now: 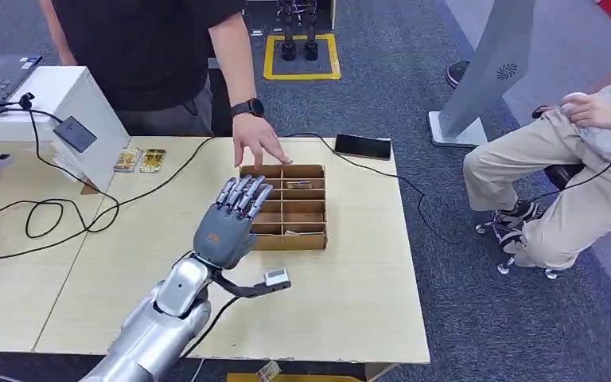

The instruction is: Pass the card to the sensor for recognition and then transmit it.

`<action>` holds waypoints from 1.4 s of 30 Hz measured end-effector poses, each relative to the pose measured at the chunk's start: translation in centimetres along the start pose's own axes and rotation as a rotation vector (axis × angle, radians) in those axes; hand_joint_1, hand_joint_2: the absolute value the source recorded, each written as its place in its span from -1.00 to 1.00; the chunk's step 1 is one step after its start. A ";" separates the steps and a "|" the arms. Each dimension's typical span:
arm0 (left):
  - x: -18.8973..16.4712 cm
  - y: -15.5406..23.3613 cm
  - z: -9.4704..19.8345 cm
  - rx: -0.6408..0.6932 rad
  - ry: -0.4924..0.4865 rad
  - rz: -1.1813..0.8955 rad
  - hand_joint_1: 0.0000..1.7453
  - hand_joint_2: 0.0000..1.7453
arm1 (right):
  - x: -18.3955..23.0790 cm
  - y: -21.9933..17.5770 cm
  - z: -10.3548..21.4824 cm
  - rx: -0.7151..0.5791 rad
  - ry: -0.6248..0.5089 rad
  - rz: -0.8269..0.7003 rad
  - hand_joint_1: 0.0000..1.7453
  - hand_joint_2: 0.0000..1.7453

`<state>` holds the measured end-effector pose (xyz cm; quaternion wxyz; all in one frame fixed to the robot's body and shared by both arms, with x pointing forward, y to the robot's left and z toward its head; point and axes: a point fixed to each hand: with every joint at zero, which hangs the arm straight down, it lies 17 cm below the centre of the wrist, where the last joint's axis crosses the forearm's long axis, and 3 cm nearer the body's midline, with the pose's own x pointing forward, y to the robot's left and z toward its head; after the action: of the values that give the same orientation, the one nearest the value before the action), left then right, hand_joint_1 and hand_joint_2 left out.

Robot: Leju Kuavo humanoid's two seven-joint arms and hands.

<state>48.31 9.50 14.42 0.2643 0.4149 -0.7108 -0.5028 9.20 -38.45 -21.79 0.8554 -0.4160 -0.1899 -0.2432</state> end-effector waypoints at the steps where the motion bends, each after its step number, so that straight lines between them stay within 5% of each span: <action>1: -0.1 -0.3 0.1 -0.012 0.001 -0.002 -1.00 1.00 | 0.0 0.0 0.0 0.000 0.001 -0.001 -1.00 1.00; 28: 0.2 -6.8 3.2 -0.262 0.009 0.012 -0.94 1.00 | -0.2 -0.2 -0.2 -0.005 0.012 -0.008 -1.00 1.00; 30: 0.1 -7.1 3.4 -0.265 0.021 0.017 1.00 1.00 | -0.2 -0.2 -0.2 -0.006 0.013 -0.009 -1.00 1.00; 42: 0.0 -6.5 3.3 -0.197 0.068 -0.019 1.00 1.00 | -0.3 -0.2 -0.2 -0.007 0.023 -0.015 -1.00 1.00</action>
<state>47.86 10.17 7.17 0.3230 0.4107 -0.6444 -0.5583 8.83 -38.61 -21.94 0.8542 -0.4148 -0.1823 -0.2550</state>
